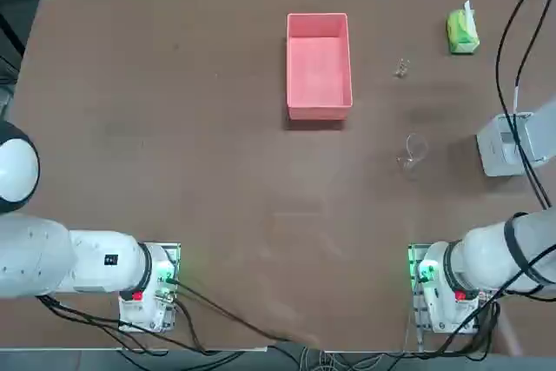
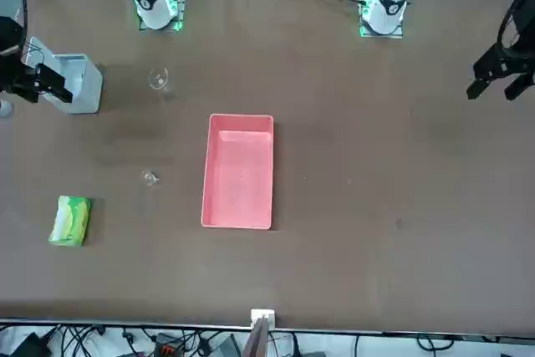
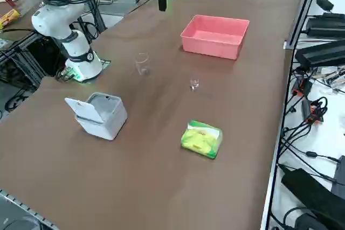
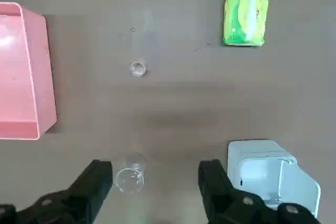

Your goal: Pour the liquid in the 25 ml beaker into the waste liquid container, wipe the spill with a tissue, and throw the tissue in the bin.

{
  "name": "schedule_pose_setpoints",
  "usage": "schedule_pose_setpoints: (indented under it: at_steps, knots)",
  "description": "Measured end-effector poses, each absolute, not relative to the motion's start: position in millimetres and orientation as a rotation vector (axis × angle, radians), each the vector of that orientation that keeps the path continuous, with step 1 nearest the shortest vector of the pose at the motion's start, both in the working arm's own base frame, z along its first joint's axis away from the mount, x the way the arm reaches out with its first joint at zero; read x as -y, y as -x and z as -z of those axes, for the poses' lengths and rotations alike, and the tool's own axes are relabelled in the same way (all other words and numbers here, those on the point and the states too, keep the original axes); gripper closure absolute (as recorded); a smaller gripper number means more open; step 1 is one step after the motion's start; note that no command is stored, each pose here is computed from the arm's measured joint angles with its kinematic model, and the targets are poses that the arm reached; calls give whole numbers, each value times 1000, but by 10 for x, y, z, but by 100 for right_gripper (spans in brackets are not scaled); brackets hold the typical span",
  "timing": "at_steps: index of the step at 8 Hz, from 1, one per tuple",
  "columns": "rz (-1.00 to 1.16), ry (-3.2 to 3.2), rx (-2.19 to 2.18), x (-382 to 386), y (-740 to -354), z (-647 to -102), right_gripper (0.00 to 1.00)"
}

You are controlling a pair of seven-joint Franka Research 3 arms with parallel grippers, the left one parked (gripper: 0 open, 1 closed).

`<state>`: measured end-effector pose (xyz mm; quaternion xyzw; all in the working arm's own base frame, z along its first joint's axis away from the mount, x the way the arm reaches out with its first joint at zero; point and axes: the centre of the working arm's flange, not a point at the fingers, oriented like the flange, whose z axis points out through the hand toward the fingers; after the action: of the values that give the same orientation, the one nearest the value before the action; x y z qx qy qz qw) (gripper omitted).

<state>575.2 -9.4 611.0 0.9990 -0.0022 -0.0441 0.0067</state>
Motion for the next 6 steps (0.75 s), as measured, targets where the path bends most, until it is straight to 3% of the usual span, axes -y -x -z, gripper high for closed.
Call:
schedule_pose_setpoints:
  at_steps: [6]
  knots:
    - [178, -3124, 1, 97, -5777, -5993, 0]
